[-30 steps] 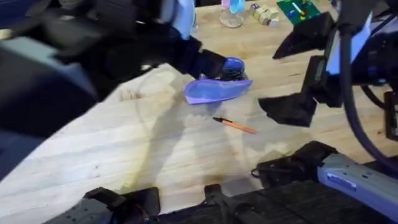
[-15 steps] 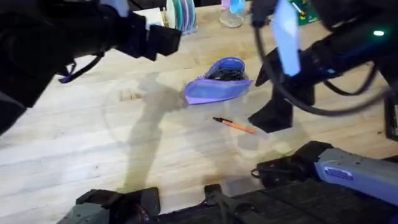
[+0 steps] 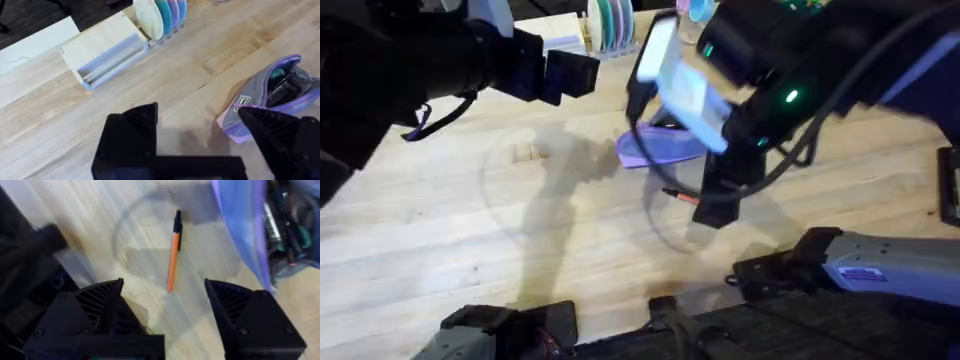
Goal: Unzip the bag, pick up the pens from the table one at a time and place them inside, then zip the bag closed.
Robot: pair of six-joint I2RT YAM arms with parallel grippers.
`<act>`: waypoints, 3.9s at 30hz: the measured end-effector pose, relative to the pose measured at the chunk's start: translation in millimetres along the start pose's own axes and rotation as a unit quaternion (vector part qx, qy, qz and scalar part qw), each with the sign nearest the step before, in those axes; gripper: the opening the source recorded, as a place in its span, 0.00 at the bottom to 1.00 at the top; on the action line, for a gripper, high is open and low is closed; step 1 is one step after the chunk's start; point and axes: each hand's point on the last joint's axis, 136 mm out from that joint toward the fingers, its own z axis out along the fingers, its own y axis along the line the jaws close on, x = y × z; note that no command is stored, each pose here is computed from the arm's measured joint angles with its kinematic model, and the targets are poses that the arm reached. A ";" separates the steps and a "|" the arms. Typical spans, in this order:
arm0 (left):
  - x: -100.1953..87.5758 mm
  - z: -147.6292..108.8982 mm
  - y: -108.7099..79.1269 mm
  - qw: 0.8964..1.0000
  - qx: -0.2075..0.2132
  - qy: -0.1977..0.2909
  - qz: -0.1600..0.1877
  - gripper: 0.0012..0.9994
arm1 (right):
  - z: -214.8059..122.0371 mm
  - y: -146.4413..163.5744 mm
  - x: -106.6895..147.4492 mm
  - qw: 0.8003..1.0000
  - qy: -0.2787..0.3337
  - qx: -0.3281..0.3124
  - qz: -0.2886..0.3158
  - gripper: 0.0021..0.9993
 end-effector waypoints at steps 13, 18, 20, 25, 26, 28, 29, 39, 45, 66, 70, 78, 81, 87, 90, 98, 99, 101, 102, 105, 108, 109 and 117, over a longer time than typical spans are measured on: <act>-0.1 0.0 0.0 1.000 0.000 0.000 0.000 0.99 | 73.8 6.1 25.6 0.999 0.034 0.007 -0.027 1.00; -0.1 0.0 0.0 1.000 0.000 0.000 0.000 0.99 | 79.7 14.3 28.2 0.999 0.032 -0.015 -0.023 1.00; 0.0 0.0 0.0 1.000 0.000 0.000 0.000 0.99 | 80.6 12.9 21.4 1.000 0.017 -0.013 -0.021 1.00; 0.0 0.0 0.0 1.000 0.000 0.000 0.000 0.99 | 92.7 3.3 26.3 1.000 0.024 0.013 0.002 1.00; 0.0 0.0 0.0 1.000 0.000 0.000 0.000 0.99 | 96.4 1.5 30.7 0.999 0.035 0.017 0.009 1.00; 0.0 0.0 0.0 1.000 0.000 0.000 0.000 0.99 | 101.5 -0.8 37.5 0.998 0.052 0.023 0.019 1.00; -0.1 0.0 0.0 1.000 0.000 0.000 0.000 0.99 | 102.6 -1.5 39.1 0.998 0.057 0.026 0.021 1.00; 0.1 0.0 0.0 1.000 0.000 0.000 0.000 0.99 | 105.9 1.5 39.8 0.996 0.073 0.043 0.003 1.00; 1.1 0.0 -0.2 1.000 0.000 0.002 0.000 0.99 | 106.4 2.3 40.4 0.996 0.078 0.049 -0.002 1.00; 4.7 -0.1 -0.9 1.000 0.002 0.010 -0.002 0.99 | 97.5 -5.6 37.0 0.993 0.090 0.071 0.018 0.03; 4.7 -0.1 -0.9 1.000 0.002 0.010 -0.002 0.99 | 73.5 -6.5 27.7 0.993 0.094 0.073 0.020 0.03; 4.8 0.0 -0.9 1.000 0.002 0.010 -0.002 0.99 | 16.4 -9.3 -4.7 0.995 0.034 0.093 0.017 0.03; 4.7 0.0 -0.9 1.000 0.002 0.010 -0.002 0.99 | -3.8 -13.5 -11.7 0.993 -0.002 0.119 0.014 0.03; 4.7 0.0 -0.9 1.000 0.002 0.010 -0.002 0.99 | -33.9 -38.7 -9.6 0.977 -0.034 0.210 0.011 0.03; 4.8 0.0 -0.9 1.000 0.002 0.010 -0.002 0.99 | -43.2 -55.1 -9.2 0.967 -0.029 0.252 -0.016 0.03; 4.7 -0.1 -0.9 1.000 0.002 0.010 -0.002 0.99 | -59.2 -92.4 -20.1 0.936 -0.003 0.319 -0.147 0.03; 4.7 -0.1 -0.9 1.000 0.002 0.010 -0.002 0.99 | -59.3 -97.5 -19.8 0.932 0.007 0.323 -0.164 0.03; 4.7 -0.1 -0.9 1.000 0.002 0.010 -0.002 0.99 | -56.8 -105.3 -17.9 0.925 0.030 0.323 -0.195 0.03; 4.7 -0.1 -0.9 1.000 0.002 0.010 -0.002 0.99 | -54.5 -108.4 -16.5 0.922 0.043 0.321 -0.210 0.03; 4.7 -0.1 -0.9 1.000 0.002 0.010 -0.002 0.99 | -42.6 -115.3 -14.1 0.913 0.083 0.304 -0.260 0.03; 5.4 -0.1 -1.0 1.000 0.002 0.011 -0.002 0.99 | -28.8 -120.1 -13.5 0.902 0.117 0.283 -0.306 0.03; 5.4 -0.1 -1.0 1.000 0.002 0.011 -0.002 0.99 | -24.5 -121.1 -13.3 0.899 0.126 0.275 -0.317 0.03; 5.5 -0.1 -1.1 1.000 0.002 0.011 -0.002 0.99 | 6.4 -139.7 -20.2 0.886 0.160 0.247 -0.358 0.03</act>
